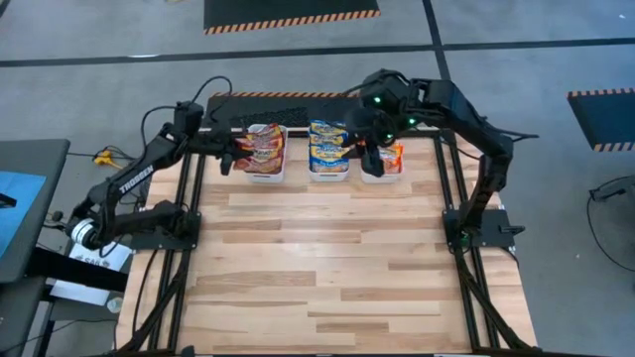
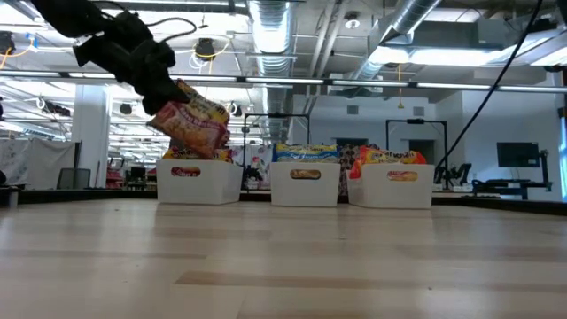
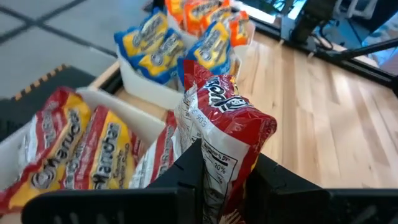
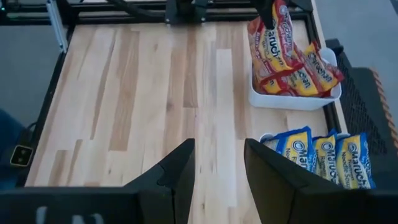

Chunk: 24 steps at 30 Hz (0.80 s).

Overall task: Sort Maruchan noodles
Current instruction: Put the red noodle pack into the top left white bin

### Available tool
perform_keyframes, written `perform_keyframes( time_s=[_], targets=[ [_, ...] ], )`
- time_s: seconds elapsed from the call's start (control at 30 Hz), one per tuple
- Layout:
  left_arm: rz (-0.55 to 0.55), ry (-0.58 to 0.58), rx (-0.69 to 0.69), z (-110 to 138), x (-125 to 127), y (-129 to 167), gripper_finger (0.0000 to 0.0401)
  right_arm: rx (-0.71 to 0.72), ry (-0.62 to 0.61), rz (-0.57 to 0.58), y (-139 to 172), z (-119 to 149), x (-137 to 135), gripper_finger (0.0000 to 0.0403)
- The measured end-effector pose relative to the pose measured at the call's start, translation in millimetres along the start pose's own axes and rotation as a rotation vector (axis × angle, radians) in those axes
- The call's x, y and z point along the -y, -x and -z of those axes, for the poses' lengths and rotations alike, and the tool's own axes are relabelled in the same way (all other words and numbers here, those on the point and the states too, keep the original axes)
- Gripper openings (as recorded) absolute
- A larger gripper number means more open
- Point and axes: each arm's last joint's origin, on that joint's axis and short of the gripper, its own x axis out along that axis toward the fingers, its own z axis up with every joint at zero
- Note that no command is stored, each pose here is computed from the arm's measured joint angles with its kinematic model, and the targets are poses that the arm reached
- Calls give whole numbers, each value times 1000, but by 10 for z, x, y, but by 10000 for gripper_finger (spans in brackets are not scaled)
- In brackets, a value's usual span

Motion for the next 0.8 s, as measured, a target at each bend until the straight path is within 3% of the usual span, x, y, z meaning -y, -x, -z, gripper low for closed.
perform_keyframes(
  time_s=[0.8],
  targets=[
    [70, 43, -116, 263, -339, -661, 52, 15, -54, 21, -33, -11, 113, 162]
  ],
)
